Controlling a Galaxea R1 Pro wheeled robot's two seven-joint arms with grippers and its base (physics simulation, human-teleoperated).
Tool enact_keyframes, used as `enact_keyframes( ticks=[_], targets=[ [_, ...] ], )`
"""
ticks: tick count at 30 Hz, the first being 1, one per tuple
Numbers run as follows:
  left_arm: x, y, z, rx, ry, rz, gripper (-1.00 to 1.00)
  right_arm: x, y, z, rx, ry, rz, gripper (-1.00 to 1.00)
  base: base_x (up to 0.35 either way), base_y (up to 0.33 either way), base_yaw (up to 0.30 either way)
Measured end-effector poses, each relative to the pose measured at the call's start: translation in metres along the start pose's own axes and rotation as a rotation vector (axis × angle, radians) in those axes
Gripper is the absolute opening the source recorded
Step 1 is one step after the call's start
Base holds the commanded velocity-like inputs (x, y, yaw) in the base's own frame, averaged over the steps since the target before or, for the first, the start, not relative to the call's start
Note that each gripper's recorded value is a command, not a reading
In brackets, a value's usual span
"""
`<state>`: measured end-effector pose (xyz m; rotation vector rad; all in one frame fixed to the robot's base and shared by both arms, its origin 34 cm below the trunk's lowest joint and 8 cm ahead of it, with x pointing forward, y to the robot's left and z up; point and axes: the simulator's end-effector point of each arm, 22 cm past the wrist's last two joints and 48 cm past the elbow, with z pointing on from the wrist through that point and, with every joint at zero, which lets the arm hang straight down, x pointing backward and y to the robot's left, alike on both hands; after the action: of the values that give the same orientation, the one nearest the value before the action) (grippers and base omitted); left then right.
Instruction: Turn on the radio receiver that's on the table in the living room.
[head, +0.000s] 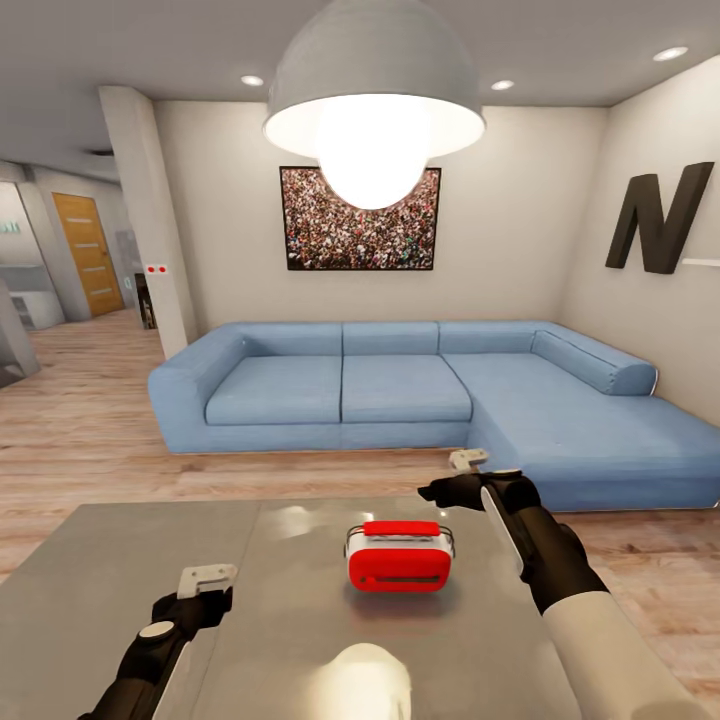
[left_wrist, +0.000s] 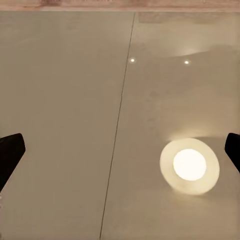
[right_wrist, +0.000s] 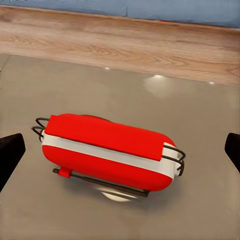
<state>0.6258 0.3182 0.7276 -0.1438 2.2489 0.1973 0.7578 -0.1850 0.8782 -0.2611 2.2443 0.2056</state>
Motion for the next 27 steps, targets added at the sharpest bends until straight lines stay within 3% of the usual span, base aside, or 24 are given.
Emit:
enact_keyframes(
  ticks=[7,21,27],
  targets=[
    [0.0000,0.0005,0.0001,-0.001,0.001,0.002,1.00,0.0000,-0.0002,0.0000,0.001,0.000,-0.001,1.00,0.000,0.190,0.000],
    [-0.0003,0.0007,0.0003,-0.002,0.000,0.003,1.00,0.0000,-0.0018,-0.0002,0.003,0.000,-0.001,1.00,0.000,0.020,0.000],
    [0.0002,0.0013,0.0003,-0.003,0.001,0.004,1.00,0.0000,-0.0035,-0.0005,0.006,-0.001,-0.001,1.00,0.000,0.166,0.000]
  ],
)
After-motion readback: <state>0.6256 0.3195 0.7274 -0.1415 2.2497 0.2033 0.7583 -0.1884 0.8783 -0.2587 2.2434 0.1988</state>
